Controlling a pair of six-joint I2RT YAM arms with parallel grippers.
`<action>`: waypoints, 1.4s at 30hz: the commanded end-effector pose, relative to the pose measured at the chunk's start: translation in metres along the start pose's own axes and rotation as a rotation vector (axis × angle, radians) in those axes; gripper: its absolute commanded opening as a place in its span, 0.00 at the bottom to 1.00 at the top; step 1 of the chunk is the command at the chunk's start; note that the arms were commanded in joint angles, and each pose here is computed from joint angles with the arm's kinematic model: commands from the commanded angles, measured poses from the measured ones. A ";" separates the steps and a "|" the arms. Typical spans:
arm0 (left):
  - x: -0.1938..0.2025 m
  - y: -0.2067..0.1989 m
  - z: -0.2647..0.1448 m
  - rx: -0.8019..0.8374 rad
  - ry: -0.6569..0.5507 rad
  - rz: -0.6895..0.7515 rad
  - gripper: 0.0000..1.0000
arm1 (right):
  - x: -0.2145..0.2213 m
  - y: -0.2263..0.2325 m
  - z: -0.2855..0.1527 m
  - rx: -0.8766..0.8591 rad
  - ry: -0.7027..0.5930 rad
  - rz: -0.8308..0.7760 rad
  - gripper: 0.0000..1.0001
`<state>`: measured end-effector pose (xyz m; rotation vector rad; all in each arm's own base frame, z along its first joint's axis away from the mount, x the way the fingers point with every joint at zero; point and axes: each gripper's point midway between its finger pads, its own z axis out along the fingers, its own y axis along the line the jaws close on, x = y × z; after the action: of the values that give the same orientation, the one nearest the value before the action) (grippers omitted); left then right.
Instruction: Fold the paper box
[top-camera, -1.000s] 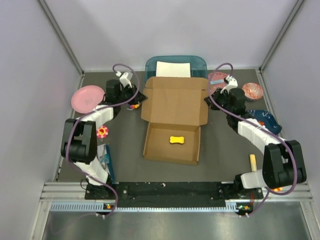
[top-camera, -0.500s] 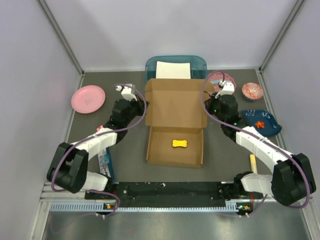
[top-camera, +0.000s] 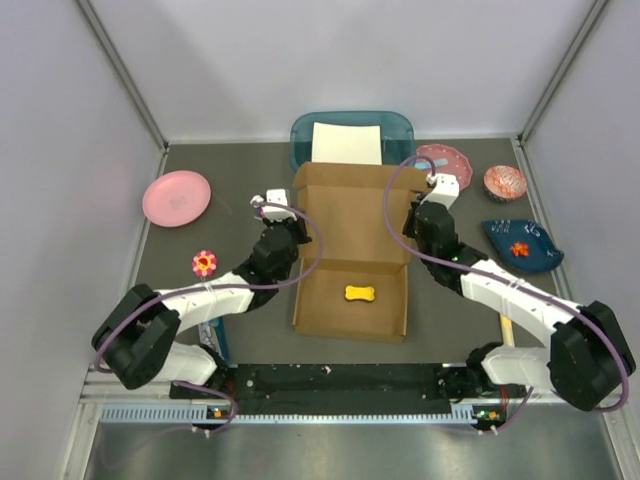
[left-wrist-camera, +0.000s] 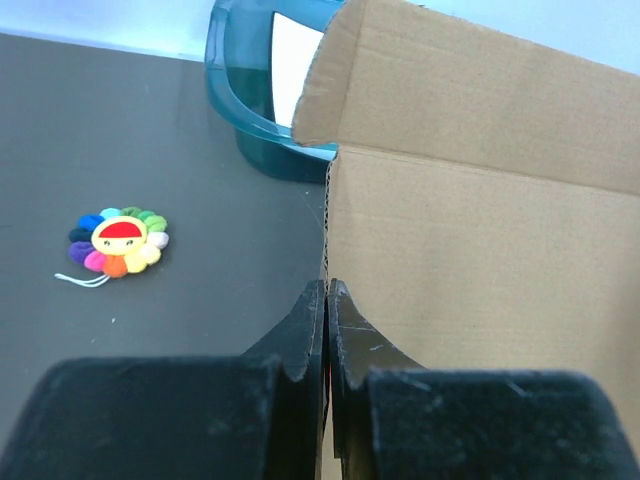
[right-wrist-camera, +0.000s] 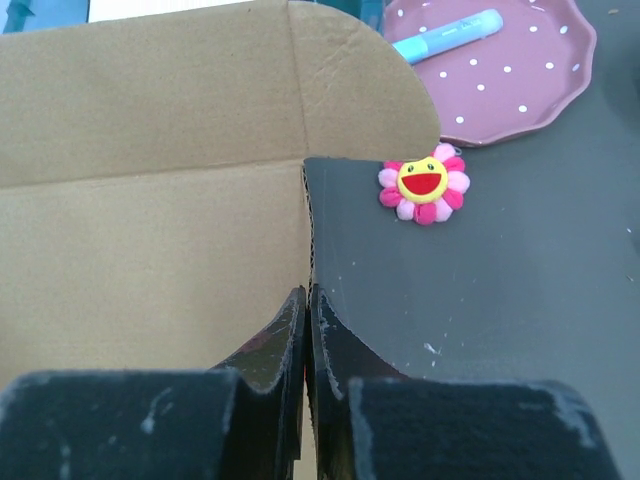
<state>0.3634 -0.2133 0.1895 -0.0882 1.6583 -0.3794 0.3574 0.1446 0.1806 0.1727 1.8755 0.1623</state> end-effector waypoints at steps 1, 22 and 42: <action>-0.004 -0.007 -0.010 -0.056 -0.093 0.014 0.00 | 0.019 0.009 -0.007 -0.010 0.017 0.020 0.00; 0.020 -0.022 -0.088 0.138 -0.194 -0.123 0.03 | 0.059 0.008 -0.071 -0.122 -0.105 0.073 0.00; -0.055 -0.054 -0.073 0.161 -0.477 -0.041 0.00 | -0.021 0.047 -0.075 -0.124 -0.390 -0.139 0.00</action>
<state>0.2915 -0.2142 0.1955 -0.0571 1.3781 -0.3403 0.2845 0.1551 0.1957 0.1092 1.5678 0.1242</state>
